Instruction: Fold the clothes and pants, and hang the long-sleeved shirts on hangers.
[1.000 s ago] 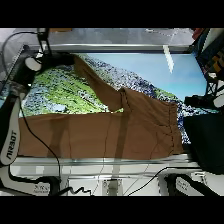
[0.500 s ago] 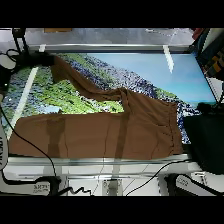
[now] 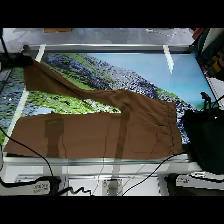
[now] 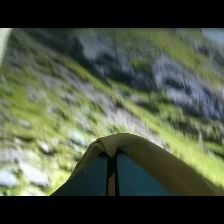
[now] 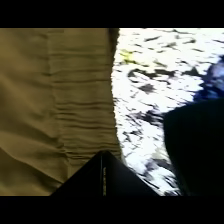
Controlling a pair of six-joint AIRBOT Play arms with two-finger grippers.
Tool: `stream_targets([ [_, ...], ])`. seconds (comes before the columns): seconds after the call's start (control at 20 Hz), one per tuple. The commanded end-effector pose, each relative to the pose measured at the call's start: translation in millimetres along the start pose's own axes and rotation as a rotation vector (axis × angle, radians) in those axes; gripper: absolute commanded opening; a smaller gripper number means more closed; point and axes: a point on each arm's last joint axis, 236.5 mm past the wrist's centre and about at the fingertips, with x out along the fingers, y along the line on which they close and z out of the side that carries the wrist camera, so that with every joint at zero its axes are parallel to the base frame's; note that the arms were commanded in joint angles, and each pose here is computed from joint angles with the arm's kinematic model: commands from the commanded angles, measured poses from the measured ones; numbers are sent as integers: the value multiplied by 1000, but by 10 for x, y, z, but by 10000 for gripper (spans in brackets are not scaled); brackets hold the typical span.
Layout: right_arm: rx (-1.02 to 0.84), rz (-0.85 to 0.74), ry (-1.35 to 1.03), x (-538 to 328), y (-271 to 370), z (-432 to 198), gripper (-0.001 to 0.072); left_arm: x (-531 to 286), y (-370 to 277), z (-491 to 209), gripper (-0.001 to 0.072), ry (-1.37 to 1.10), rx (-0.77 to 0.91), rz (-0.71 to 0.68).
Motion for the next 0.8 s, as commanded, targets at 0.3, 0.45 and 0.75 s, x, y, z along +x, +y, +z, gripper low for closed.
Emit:
stream_targets([
  [0.3,151,-8,-118,61,-94,290,462,-497,181,-342,11,202,11,21],
  [0.45,204,8,-114,123,-125,348,463,-510,251,-1424,11,558,71,-35],
  [0.75,196,122,-11,340,49,466,532,-421,607,-2482,12,814,-16,-29],
])
